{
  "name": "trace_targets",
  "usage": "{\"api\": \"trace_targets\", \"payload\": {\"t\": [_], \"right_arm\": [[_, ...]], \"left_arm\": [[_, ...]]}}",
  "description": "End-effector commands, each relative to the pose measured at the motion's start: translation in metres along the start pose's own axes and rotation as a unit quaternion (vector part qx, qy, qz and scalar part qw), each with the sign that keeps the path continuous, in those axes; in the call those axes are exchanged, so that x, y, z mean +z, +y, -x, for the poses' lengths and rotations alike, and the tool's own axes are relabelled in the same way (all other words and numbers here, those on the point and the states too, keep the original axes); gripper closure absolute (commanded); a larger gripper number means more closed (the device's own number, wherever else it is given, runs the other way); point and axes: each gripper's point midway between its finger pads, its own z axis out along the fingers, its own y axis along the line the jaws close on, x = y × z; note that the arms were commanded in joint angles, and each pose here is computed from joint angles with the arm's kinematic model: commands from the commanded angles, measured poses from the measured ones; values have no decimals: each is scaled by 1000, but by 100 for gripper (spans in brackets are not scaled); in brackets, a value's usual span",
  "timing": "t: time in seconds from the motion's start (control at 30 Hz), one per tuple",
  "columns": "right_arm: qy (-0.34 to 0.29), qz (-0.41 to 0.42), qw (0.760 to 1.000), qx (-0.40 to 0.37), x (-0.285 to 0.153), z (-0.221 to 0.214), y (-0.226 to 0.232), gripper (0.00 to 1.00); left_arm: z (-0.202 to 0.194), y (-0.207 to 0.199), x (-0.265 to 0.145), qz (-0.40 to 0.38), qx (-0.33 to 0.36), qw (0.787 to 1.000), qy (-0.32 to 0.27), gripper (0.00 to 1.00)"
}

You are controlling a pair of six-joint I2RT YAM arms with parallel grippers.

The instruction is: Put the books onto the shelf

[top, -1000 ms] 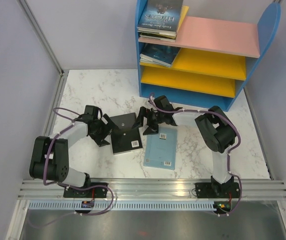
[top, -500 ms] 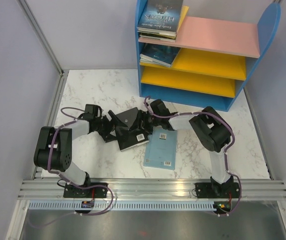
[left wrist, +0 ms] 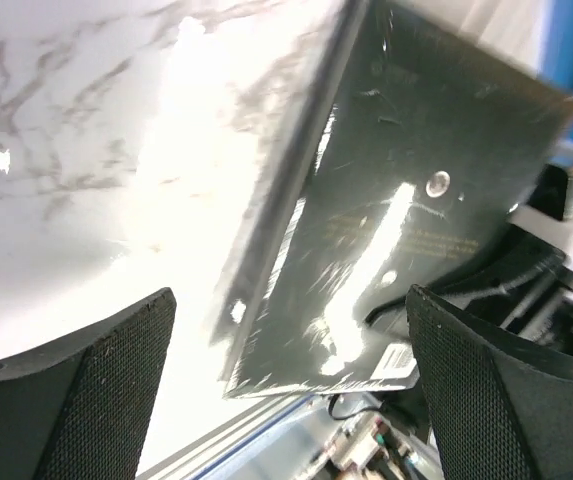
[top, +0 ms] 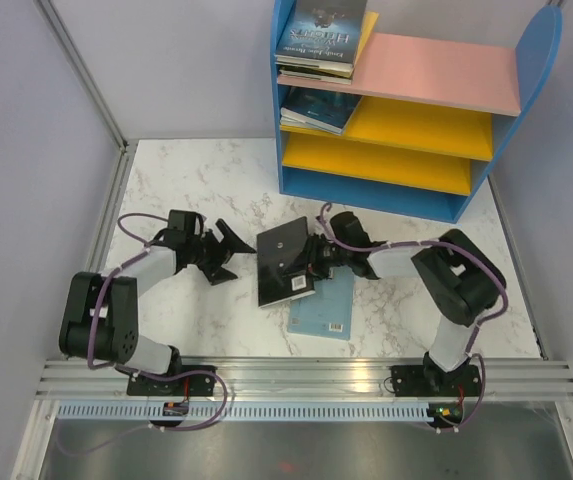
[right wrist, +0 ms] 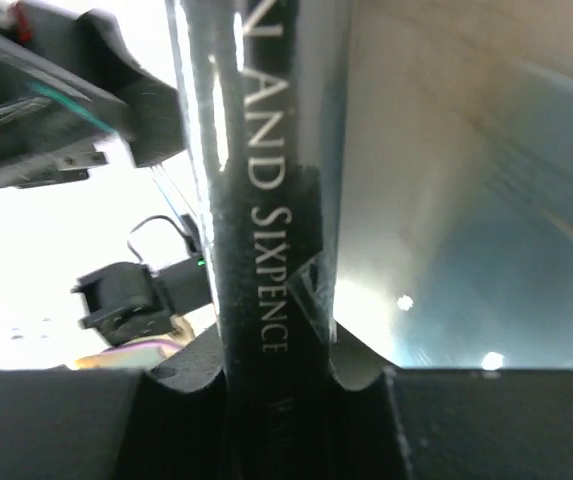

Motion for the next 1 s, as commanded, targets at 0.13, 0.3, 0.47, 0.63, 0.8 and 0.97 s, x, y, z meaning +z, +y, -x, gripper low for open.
{"api": "trace_targets", "payload": {"t": [0.13, 0.3, 0.47, 0.63, 0.8, 0.97], "right_arm": [[-166, 122, 978, 30, -124, 76, 53, 100], [-204, 214, 955, 33, -162, 105, 99, 100], [-233, 256, 938, 26, -186, 133, 125, 100], [-250, 290, 923, 27, -197, 153, 146, 100], [-260, 280, 924, 28, -194, 167, 148, 100], [-263, 270, 925, 39, -183, 180, 137, 100]], "left_arm": [[26, -78, -50, -63, 36, 994, -78, 1], [25, -110, -50, -84, 41, 992, -80, 4], [14, -138, -37, -89, 51, 992, -67, 5], [12, -175, -25, -109, 62, 990, -61, 5], [9, -203, -11, -122, 61, 989, -61, 5], [18, -235, 8, -164, 34, 984, -58, 9]]}}
